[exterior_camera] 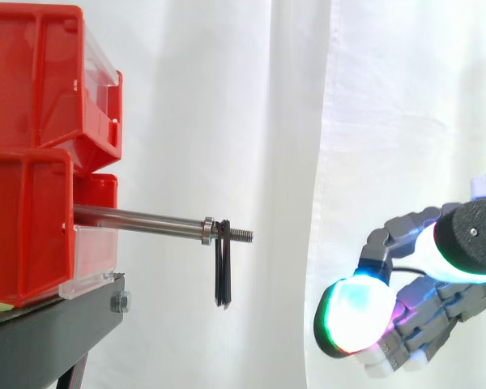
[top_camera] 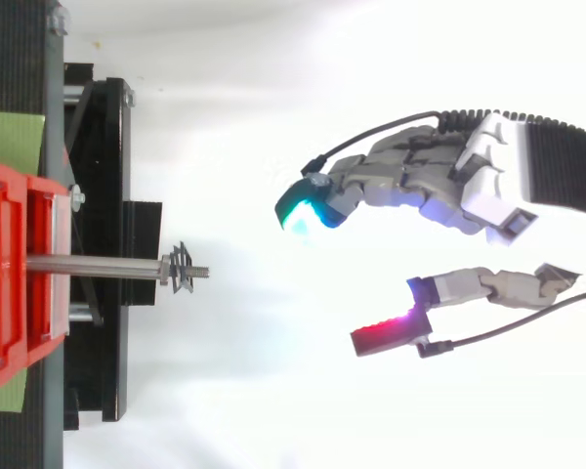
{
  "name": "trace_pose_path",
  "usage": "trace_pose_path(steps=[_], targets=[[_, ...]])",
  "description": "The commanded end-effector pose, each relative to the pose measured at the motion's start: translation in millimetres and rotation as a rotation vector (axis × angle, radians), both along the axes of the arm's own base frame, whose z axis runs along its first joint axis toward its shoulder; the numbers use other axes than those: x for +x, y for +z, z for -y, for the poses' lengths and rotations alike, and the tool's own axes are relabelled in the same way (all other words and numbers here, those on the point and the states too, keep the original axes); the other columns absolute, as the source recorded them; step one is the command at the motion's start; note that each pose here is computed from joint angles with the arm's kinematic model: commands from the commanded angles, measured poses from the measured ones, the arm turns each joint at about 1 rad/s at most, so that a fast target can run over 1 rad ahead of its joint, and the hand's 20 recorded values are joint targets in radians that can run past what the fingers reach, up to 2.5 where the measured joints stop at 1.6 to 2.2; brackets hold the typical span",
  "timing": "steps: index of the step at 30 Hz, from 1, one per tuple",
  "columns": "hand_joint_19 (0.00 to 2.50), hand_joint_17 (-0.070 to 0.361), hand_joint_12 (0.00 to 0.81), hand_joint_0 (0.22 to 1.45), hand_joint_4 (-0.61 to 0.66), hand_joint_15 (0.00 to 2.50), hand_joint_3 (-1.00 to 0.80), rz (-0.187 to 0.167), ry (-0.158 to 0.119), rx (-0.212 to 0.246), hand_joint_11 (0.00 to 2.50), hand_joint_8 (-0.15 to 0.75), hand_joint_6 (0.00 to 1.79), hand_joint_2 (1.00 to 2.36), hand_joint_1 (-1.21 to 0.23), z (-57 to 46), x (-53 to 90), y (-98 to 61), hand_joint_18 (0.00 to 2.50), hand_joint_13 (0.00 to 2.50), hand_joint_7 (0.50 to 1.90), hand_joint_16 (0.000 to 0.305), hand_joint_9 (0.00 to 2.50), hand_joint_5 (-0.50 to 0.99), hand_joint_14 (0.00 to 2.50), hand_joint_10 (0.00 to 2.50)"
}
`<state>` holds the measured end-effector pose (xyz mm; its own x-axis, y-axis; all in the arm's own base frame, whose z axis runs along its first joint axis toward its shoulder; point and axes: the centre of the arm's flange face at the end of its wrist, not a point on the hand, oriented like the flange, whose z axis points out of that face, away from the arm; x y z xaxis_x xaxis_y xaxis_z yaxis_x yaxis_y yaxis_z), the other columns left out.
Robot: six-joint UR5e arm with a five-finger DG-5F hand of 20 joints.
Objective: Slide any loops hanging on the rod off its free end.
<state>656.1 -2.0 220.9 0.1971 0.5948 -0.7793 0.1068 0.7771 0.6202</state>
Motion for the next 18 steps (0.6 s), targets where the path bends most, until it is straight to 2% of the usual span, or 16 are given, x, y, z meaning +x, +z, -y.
trace_pose_path(steps=[1,4,7,13,15,16,18], targets=[[0.39,0.103,0.308,0.53,0.19,0.11,-0.42,0.025,-0.008,0.007,0.16,0.277,0.50,1.01,-0.44,-1.2,4.9,-8.4,0.65,0.72,0.93,0.046,0.71,-0.18,0.00,0.01],[0.39,0.103,0.307,0.53,0.19,0.11,-0.42,0.056,-0.029,0.020,0.16,0.274,0.50,1.01,-0.44,-3.0,8.9,-10.4,0.65,0.72,0.93,0.046,0.71,-0.18,0.00,0.01],[0.39,0.103,0.305,0.53,0.19,0.12,-0.42,0.055,-0.046,0.022,0.16,0.274,0.50,1.01,-0.44,-2.2,8.5,-10.6,0.65,0.72,0.93,0.046,0.71,-0.18,0.00,0.01],[0.38,0.102,0.306,0.53,0.19,0.12,-0.41,0.055,-0.046,0.021,0.16,0.272,0.50,1.01,-0.44,-4.1,8.8,-12.3,0.66,0.72,0.93,0.045,0.71,-0.18,0.00,0.01],[0.38,0.102,0.307,0.53,0.19,0.12,-0.42,0.047,-0.047,0.022,0.16,0.271,0.50,1.01,-0.44,-5.8,11.9,-18.6,0.66,0.72,0.93,0.045,0.71,-0.18,0.00,0.01],[0.39,0.102,0.306,0.53,0.19,0.12,-0.42,0.034,-0.042,0.020,0.16,0.272,0.50,1.01,-0.44,-7.0,14.7,-31.9,0.66,0.72,0.93,0.045,0.71,-0.18,0.00,0.00],[0.39,0.102,0.306,0.53,0.19,0.12,-0.42,0.030,-0.045,0.036,0.16,0.273,0.50,1.01,-0.44,-5.7,23.9,-40.6,0.66,0.72,0.93,0.045,0.71,-0.18,0.00,0.01]])
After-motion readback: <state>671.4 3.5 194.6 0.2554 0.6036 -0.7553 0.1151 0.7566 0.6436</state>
